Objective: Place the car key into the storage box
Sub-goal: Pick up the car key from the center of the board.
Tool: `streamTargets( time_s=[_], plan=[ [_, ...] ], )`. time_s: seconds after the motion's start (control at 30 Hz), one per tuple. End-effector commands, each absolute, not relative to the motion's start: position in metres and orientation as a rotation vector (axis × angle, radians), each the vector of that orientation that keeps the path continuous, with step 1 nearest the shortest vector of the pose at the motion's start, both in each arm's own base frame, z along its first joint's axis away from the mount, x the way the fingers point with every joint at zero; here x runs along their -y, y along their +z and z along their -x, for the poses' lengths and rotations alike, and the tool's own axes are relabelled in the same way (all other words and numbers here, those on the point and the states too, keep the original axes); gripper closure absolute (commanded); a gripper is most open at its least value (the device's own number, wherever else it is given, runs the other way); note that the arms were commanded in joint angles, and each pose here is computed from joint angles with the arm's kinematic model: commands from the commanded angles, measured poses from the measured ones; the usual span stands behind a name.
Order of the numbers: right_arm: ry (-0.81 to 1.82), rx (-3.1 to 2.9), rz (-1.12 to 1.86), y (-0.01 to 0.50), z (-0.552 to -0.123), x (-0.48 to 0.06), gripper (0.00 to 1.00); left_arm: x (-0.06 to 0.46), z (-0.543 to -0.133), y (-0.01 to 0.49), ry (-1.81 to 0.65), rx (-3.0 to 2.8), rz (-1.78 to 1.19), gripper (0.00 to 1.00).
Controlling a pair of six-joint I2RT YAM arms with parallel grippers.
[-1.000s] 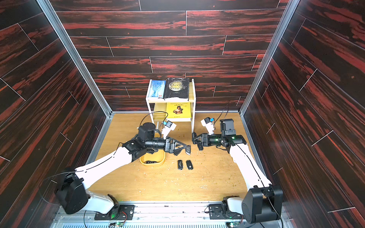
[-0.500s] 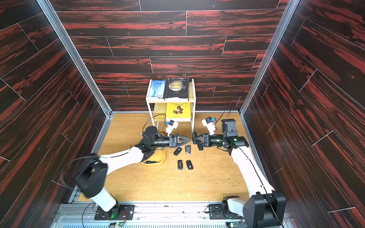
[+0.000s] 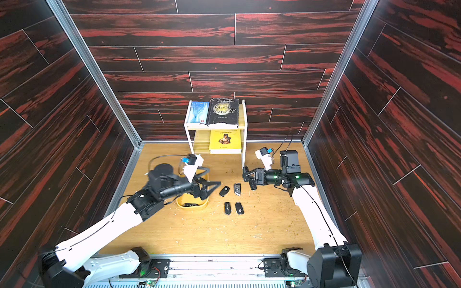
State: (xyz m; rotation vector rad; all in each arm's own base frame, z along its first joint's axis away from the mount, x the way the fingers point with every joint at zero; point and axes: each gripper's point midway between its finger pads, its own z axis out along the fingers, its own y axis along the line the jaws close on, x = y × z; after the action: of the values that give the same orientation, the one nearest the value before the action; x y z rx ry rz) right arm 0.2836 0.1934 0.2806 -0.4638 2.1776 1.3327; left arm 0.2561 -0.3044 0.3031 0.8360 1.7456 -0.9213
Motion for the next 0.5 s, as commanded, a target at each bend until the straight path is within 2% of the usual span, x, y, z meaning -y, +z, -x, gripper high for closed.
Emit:
streamTargets(
  time_s=[0.0, 0.13, 0.4, 0.47],
  plan=[
    [1.451, -2.106, 0.511, 0.303, -0.268, -0.205, 0.78, 0.305, -0.239, 0.263, -0.715, -1.682, -1.12, 0.0],
    [1.546, -2.068, 0.534, 0.319, -0.251, -0.216, 0.76, 0.3, -0.233, 0.268, -0.608, -1.502, -1.138, 0.0],
    [1.598, -2.071, 0.6, 0.322, -0.233, -0.234, 0.74, 0.299, -0.244, 0.266, -0.548, -1.583, -1.119, 0.0],
    [1.636, -2.065, 0.621, 0.32, -0.228, -0.24, 0.74, 0.301, -0.241, 0.263, -0.539, -1.572, -1.157, 0.04]
  ],
)
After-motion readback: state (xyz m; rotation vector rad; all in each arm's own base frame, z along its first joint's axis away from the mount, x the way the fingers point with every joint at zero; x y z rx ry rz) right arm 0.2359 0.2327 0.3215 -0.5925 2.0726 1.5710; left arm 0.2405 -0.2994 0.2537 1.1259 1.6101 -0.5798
